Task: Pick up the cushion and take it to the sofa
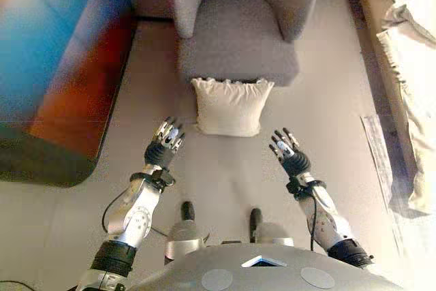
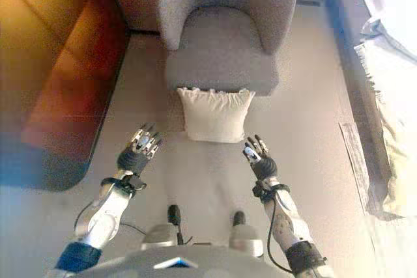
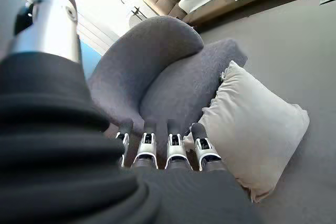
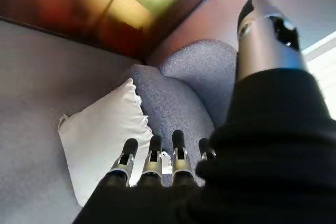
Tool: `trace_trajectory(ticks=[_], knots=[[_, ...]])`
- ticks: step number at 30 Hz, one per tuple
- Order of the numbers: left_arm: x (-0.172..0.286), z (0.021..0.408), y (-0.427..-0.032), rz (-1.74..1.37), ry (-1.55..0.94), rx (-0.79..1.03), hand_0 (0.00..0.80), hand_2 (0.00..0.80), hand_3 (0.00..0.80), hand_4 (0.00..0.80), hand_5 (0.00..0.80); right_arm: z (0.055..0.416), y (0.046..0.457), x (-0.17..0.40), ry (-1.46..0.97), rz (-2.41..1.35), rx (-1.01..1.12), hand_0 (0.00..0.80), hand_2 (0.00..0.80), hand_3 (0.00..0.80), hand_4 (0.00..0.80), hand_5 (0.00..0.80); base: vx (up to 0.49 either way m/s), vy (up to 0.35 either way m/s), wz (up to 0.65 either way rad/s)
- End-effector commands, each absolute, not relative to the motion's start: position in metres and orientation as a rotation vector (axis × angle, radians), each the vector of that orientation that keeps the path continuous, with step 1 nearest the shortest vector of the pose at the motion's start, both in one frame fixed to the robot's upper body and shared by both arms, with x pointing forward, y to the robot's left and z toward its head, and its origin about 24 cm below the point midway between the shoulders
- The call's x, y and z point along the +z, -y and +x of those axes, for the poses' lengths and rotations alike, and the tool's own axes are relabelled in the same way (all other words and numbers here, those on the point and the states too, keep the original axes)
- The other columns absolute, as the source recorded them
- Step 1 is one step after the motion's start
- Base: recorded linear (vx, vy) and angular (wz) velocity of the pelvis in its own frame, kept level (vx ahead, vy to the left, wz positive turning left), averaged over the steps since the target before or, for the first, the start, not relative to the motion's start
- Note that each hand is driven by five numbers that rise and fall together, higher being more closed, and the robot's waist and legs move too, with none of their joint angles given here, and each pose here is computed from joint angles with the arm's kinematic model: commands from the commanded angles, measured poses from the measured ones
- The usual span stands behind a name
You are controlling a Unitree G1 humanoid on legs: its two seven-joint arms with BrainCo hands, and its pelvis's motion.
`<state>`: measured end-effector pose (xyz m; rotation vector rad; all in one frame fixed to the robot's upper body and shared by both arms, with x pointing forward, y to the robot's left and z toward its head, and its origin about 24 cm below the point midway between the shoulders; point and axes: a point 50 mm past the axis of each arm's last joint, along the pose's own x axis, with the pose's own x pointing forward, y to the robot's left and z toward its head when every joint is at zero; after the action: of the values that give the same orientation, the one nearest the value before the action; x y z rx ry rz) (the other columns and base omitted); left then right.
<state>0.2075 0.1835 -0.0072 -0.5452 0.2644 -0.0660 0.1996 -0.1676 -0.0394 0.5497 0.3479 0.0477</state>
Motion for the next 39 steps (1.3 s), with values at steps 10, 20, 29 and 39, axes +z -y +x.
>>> trace_trajectory(ticks=[10, 20, 29, 39], knots=[[0.018, 0.223, -0.179, -0.513, -0.107, -0.111, 0.000, 0.000, 0.000, 0.000, 0.000, 0.220, 0.159, -0.012, -0.194, 0.591, 0.086, 0.000, 0.000, 0.000, 0.000, 0.000, 0.000, 0.000, 0.00], [0.015, 0.219, -0.180, -0.509, -0.123, -0.116, 0.000, 0.000, 0.000, 0.000, 0.000, 0.217, 0.160, -0.015, -0.199, 0.598, 0.065, 0.000, 0.000, 0.000, 0.000, 0.000, 0.013, 0.006, 0.00], [0.013, 0.214, -0.187, -0.510, -0.125, -0.095, 0.000, 0.000, 0.000, 0.000, 0.000, 0.210, 0.162, -0.019, -0.226, 0.595, 0.074, 0.000, 0.000, 0.000, 0.000, 0.000, 0.058, 0.055, -0.02], [0.016, 0.217, -0.201, -0.488, -0.106, -0.048, 0.000, 0.000, 0.000, 0.000, 0.000, 0.210, 0.153, -0.020, -0.243, 0.605, 0.131, 0.000, 0.000, 0.000, 0.000, 0.000, 0.065, 0.102, -0.14]])
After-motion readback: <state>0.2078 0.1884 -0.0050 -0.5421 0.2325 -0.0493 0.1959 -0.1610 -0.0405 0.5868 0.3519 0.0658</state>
